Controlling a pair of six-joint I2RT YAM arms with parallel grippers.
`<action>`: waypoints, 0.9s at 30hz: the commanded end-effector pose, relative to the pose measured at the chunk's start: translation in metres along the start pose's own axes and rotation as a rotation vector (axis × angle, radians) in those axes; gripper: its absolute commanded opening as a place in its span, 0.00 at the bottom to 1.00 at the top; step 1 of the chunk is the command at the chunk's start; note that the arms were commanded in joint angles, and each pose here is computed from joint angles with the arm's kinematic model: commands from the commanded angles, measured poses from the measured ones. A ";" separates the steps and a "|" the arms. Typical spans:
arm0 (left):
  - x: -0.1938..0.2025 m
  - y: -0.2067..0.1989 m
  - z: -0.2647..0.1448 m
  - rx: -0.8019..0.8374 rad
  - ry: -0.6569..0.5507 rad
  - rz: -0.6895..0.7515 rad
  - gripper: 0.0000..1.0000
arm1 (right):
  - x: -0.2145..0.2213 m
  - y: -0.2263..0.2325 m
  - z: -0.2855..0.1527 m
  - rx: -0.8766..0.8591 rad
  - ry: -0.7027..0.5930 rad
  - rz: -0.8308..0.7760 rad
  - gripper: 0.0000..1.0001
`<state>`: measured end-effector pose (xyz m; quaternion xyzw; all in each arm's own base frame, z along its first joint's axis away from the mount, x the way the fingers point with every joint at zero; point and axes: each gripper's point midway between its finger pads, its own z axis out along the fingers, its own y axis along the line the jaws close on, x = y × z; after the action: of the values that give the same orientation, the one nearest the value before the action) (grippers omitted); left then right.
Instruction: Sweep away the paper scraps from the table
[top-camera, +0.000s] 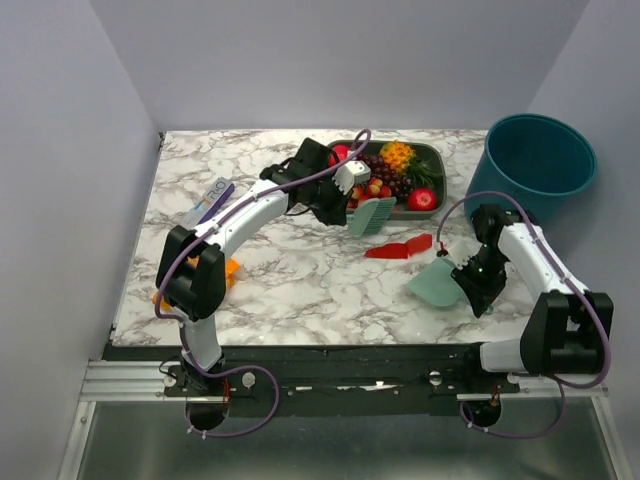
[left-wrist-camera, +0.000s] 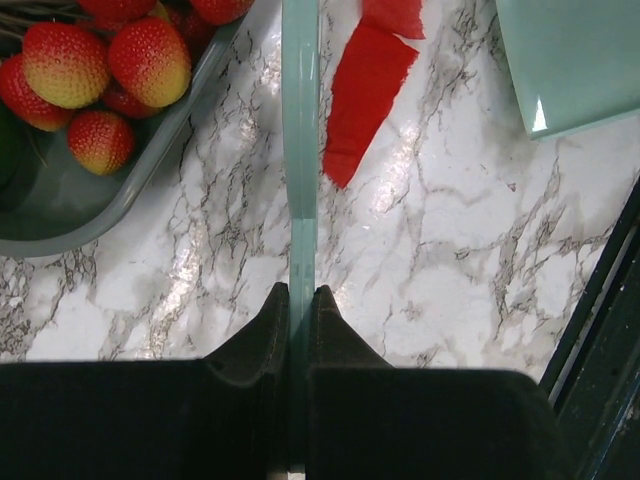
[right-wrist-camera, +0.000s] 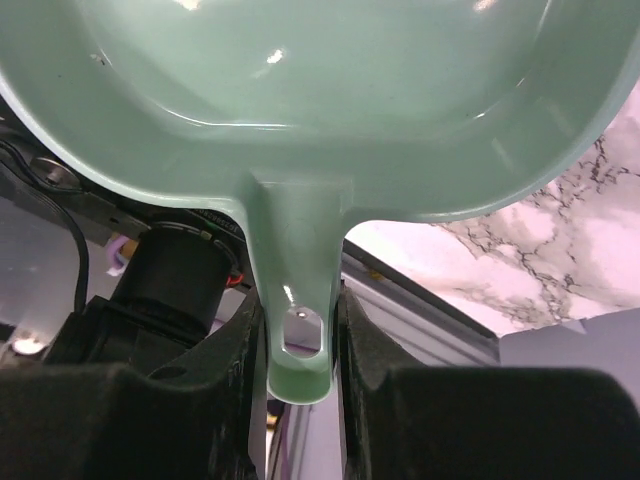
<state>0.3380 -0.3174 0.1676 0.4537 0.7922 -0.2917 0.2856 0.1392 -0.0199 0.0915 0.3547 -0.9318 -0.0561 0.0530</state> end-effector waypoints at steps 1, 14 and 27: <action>0.004 0.003 0.010 -0.018 -0.013 -0.015 0.00 | 0.004 0.005 -0.005 -0.050 0.117 0.114 0.00; 0.021 -0.009 0.050 0.054 0.017 -0.060 0.00 | -0.012 -0.014 0.011 0.011 0.234 0.034 0.01; -0.017 -0.087 0.063 0.327 -0.037 -0.089 0.00 | -0.040 -0.031 0.019 0.037 0.224 0.016 0.00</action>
<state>0.2933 -0.3803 0.1143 0.4478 0.7863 -0.3754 0.2007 0.1674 -0.0151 0.0670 0.3550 -0.9185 -0.0174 0.1732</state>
